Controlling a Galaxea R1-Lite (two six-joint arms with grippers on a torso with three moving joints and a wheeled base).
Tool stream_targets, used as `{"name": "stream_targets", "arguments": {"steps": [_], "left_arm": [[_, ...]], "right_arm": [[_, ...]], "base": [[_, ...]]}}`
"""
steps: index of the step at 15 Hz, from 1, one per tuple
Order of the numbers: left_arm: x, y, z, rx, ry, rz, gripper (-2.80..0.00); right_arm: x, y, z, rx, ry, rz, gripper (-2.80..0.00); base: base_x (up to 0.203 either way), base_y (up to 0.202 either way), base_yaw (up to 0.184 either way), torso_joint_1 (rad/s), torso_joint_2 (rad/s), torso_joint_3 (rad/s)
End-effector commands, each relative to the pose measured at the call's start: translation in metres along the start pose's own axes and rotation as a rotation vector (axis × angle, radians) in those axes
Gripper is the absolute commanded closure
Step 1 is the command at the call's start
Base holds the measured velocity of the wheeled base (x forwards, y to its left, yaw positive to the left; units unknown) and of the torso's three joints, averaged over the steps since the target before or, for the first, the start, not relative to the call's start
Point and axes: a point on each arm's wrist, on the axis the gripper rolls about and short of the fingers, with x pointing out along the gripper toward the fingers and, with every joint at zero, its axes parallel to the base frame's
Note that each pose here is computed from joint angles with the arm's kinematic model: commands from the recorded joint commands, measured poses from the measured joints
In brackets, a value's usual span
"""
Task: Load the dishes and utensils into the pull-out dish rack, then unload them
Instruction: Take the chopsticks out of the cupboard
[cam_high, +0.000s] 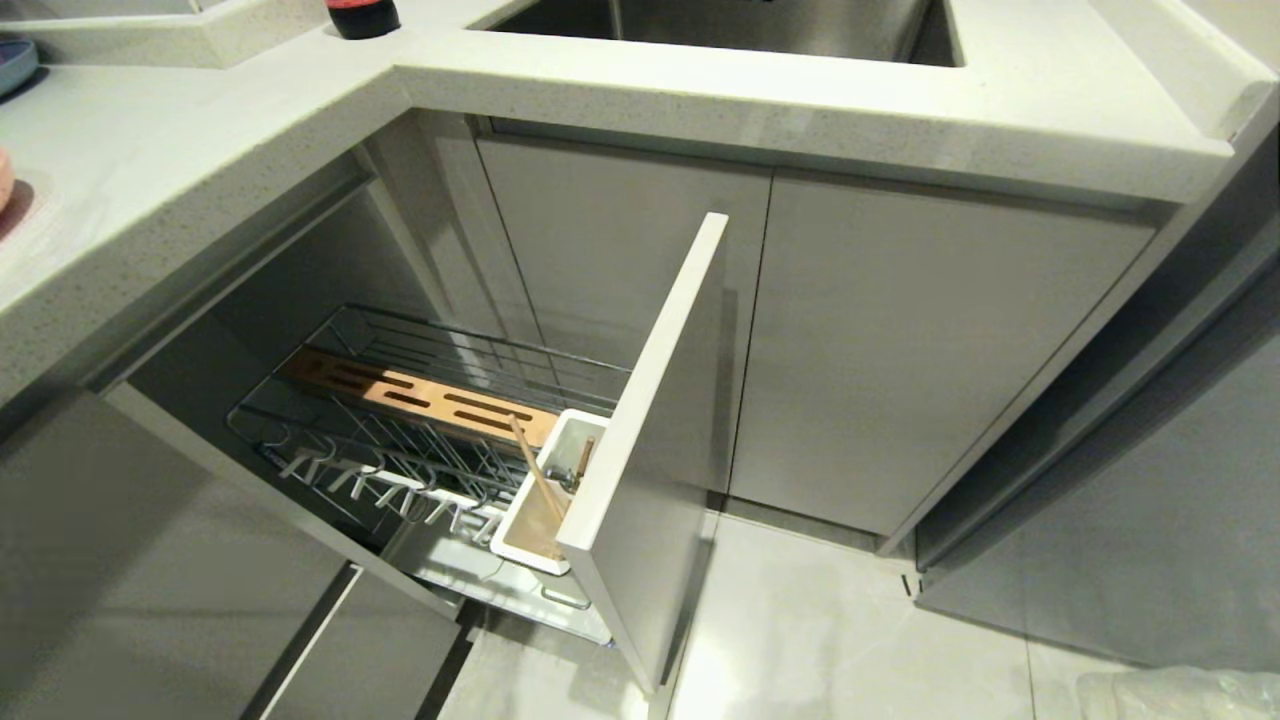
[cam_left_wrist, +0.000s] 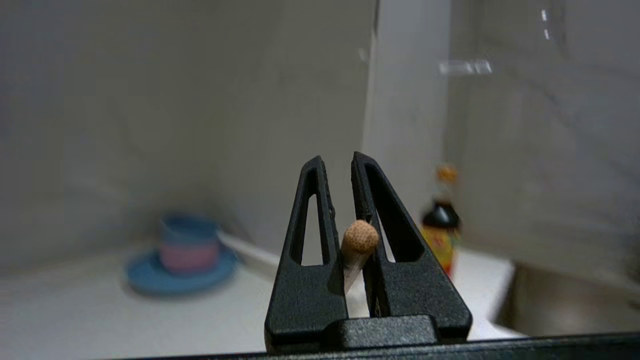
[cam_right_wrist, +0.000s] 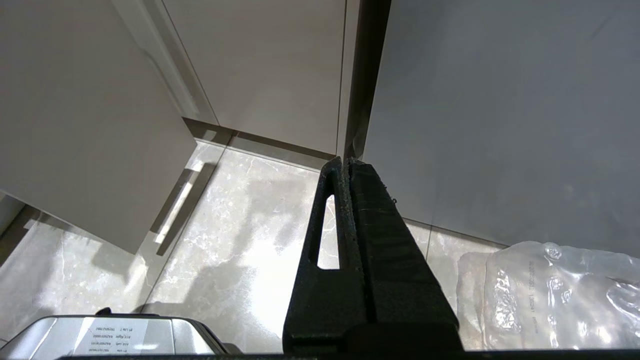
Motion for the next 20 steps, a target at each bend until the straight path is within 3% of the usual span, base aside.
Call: {"name": "stream_targets", "arguments": {"steps": [1, 8, 13, 15, 17, 20], "left_arm": [[0.005, 0.005, -0.008, 0.081, -0.053, 0.038, 0.00], [0.030, 0.023, -0.072, 0.344, -0.082, -0.017, 0.00], [0.023, 0.028, -0.097, 0.429, 0.005, -0.015, 0.00], [0.022, 0.030, -0.101, 0.431, 0.022, 0.001, 0.00], [0.022, 0.033, -0.101, 0.409, 0.023, 0.066, 0.00], [0.026, 0.035, -0.089, 0.197, -0.001, 0.187, 0.00]], "right_arm": [[0.000, 0.000, 0.000, -0.001, -0.001, 0.001, 0.00], [0.000, 0.000, 0.000, -0.001, -0.001, 0.001, 0.00], [0.000, 0.000, 0.000, -0.001, -0.001, 0.001, 0.00], [0.000, 0.000, 0.000, -0.001, -0.001, 0.001, 0.00], [0.000, 0.000, 0.000, -0.001, -0.001, 0.001, 0.00], [0.000, 0.000, 0.000, -0.001, 0.000, 0.001, 0.00]], "base": [[0.000, 0.000, 0.000, 0.000, 0.00, 0.000], [0.000, 0.000, 0.000, 0.000, 0.00, 0.000], [0.000, 0.000, 0.000, 0.000, 0.00, 0.000], [0.000, 0.000, 0.000, 0.000, 0.00, 0.000], [0.000, 0.000, 0.000, 0.000, 0.00, 0.000], [0.000, 0.000, 0.000, 0.000, 0.00, 0.000]]}}
